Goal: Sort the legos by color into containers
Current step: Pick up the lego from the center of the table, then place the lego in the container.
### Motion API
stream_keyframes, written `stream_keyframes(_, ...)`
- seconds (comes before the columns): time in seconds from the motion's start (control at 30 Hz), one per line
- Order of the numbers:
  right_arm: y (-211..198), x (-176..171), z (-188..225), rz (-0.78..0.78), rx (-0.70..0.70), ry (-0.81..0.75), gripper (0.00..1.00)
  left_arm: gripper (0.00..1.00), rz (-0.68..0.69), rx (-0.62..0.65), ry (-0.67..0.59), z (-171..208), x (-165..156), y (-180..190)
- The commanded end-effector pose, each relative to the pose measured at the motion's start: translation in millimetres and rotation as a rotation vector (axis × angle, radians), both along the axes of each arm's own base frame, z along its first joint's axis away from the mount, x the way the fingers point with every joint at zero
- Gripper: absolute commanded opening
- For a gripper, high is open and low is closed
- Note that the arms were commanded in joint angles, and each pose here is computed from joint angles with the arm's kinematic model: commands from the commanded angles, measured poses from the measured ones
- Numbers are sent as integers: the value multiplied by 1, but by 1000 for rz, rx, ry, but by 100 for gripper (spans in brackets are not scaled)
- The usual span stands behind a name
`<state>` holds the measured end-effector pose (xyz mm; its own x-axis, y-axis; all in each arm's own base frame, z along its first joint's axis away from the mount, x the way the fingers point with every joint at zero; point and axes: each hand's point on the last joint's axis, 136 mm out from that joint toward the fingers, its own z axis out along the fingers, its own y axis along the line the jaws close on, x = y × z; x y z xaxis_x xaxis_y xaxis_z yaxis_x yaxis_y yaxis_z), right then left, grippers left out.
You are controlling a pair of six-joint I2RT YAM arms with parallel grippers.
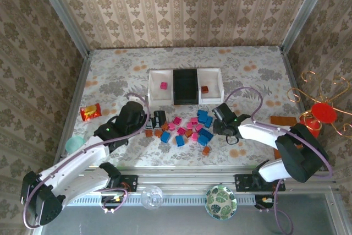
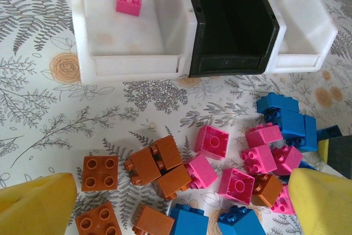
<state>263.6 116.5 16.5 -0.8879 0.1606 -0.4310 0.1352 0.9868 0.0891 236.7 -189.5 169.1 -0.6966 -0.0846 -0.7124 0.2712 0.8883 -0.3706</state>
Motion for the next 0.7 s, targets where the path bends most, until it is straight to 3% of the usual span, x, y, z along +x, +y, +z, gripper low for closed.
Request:
stream_keyframes(0.0,2,6,8,7,7,-22,36,100,25,-5,-22,4,-2,8)
stream_keyframes(0.1,19,19,48,96,77,-135,29,100,18,-24,-40,7,-4,9)
stream_keyframes(0.33,90,66,137,305,186,-307,27,100,44,-22,-5,-8,-8,21)
stream_keyframes(0.67,139,169,121,272,45,-265,28,96,27,-5,68,-29,-22,23)
